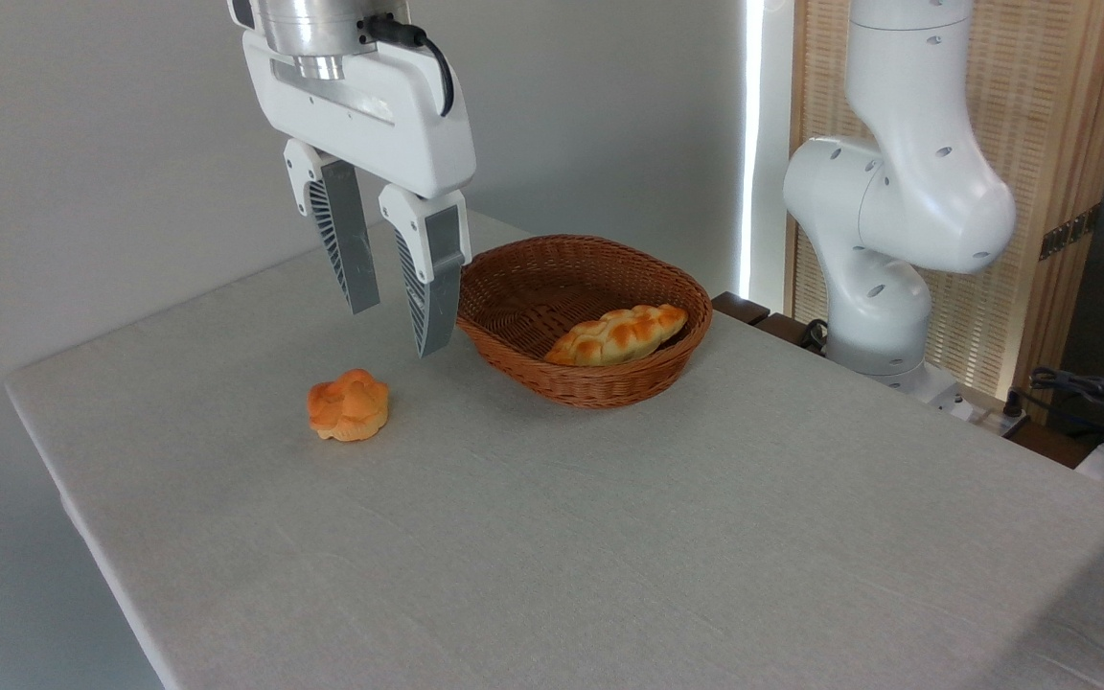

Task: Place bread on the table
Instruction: 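Move the open gripper over the wicker basket above the braided loaf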

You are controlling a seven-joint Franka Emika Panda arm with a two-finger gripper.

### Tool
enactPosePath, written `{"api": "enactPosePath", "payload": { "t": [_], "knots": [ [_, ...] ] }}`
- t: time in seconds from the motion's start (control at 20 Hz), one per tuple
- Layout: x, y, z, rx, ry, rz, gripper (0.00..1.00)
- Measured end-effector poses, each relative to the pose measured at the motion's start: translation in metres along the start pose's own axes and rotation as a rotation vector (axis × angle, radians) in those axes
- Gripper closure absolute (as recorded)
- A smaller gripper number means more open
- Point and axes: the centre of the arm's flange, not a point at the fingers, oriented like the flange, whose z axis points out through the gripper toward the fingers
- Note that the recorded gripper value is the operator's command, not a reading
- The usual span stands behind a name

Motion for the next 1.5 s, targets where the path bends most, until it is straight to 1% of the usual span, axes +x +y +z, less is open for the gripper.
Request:
{"api": "enactPosePath", "payload": {
  "t": [0.3,0.5,0.65,0.8,0.85,1.0,1.05,1.15,1.25,1.35,1.5],
  "knots": [
    [-0.003,0.000,-0.005,0.005,0.006,-0.003,0.00],
    [-0.011,0.008,-0.004,-0.001,-0.002,-0.002,0.00],
    [-0.022,0.029,0.003,-0.033,-0.008,0.013,0.00],
    [-0.043,0.062,0.015,-0.073,-0.006,0.049,0.00],
    [-0.048,0.068,0.018,-0.078,-0.008,0.056,0.00],
    [-0.074,0.098,0.037,-0.118,-0.021,0.085,0.00],
    [-0.078,0.103,0.041,-0.124,-0.025,0.091,0.00],
    [-0.089,0.126,0.057,-0.143,-0.040,0.114,0.00],
    [-0.095,0.142,0.070,-0.149,-0.051,0.135,0.00],
    [-0.100,0.157,0.086,-0.169,-0.058,0.149,0.00],
    [-0.100,0.185,0.113,-0.229,-0.079,0.176,0.00]
  ]
}}
